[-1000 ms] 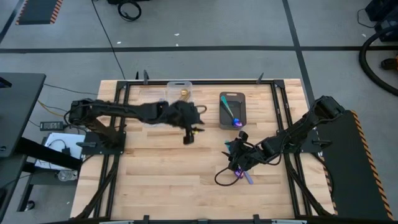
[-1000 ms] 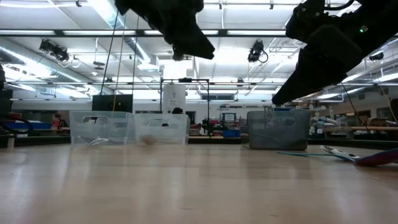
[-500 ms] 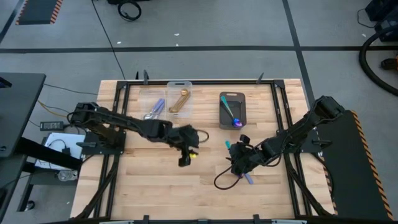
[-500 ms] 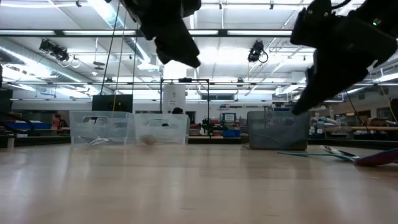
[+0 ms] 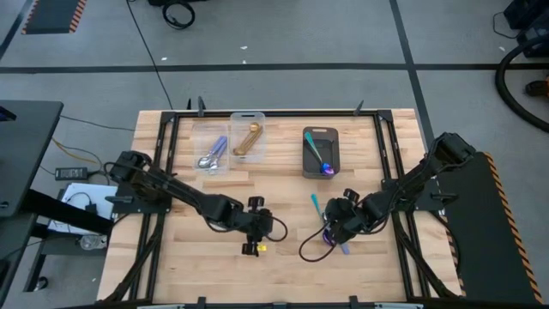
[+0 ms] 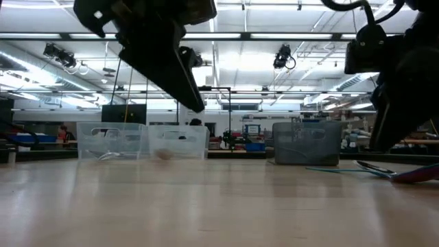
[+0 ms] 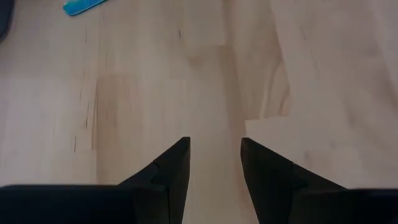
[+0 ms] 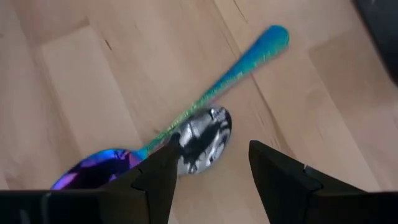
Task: Sort silverware by color (type)
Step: Put the purple spoon into the left transparent bin
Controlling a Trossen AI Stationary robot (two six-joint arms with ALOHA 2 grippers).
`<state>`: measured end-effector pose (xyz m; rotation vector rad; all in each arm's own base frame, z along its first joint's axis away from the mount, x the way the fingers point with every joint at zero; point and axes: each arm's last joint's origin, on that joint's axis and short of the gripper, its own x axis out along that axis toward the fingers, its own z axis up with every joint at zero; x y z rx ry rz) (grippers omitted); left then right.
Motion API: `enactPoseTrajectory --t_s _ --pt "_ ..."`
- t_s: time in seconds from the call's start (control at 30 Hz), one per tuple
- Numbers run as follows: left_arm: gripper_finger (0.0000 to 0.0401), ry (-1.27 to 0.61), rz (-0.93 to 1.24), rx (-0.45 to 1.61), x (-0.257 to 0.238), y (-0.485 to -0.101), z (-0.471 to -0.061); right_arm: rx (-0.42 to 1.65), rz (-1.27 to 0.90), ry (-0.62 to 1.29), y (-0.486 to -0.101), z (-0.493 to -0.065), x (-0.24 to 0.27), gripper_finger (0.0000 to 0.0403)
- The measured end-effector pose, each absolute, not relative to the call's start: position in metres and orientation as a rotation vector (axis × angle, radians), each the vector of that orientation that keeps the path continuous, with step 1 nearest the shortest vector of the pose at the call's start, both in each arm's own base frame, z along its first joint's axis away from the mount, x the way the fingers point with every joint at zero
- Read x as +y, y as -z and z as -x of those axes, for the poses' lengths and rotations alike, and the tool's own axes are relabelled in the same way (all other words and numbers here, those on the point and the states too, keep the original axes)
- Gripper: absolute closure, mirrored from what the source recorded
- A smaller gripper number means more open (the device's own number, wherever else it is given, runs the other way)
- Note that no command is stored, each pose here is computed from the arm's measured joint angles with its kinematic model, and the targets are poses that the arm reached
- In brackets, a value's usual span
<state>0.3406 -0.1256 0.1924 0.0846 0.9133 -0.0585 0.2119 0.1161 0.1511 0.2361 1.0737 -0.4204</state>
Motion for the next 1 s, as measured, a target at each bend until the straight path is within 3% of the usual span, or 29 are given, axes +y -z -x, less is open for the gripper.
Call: enactPoseTrajectory --t_s 0.77,1.0 --pt "0.0252 0.024 -0.056 0.867 -0.125 -0.187 -0.349 1.212 -0.286 0.541 -0.147 -0.191 0.118 0.0196" --pt "0.0252 0.001 -0.076 0.864 -0.118 -0.187 -0.351 1.282 -0.248 0.576 -0.129 -0.194 0.121 0.0192"
